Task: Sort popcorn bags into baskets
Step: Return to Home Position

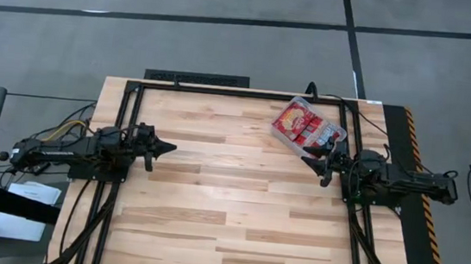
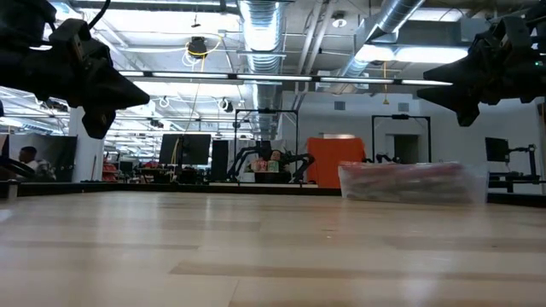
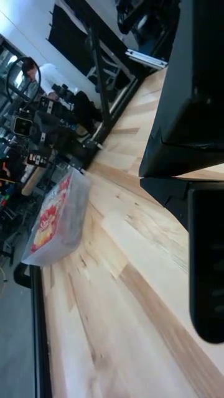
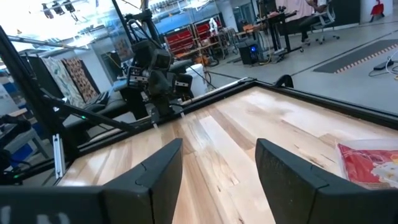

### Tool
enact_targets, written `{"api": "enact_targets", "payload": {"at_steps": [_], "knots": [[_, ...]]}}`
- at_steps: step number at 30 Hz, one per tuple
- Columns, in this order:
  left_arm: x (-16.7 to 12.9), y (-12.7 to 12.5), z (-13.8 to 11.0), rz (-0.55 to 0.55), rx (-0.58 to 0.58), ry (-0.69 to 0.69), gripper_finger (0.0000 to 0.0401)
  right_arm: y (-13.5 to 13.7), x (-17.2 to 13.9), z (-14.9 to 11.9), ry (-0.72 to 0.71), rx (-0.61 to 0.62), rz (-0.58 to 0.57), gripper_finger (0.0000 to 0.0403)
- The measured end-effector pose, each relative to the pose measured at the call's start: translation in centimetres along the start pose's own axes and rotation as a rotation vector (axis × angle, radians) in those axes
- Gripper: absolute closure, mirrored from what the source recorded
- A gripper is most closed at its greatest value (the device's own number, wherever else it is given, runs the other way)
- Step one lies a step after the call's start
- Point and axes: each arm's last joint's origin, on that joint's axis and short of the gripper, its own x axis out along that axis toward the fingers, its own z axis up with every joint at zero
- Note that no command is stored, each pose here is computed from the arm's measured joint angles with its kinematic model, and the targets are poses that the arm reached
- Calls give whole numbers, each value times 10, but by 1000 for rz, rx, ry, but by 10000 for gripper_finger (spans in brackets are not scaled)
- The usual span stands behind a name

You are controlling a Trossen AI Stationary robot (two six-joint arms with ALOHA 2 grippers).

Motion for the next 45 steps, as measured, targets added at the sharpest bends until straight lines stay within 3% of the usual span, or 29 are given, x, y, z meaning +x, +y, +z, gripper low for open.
{"api": "enact_targets", "payload": {"at_steps": [45], "knots": [[0, 0, 0, 0, 0, -1, 401, 0, 0, 0, 1, 0, 0, 175]]}}
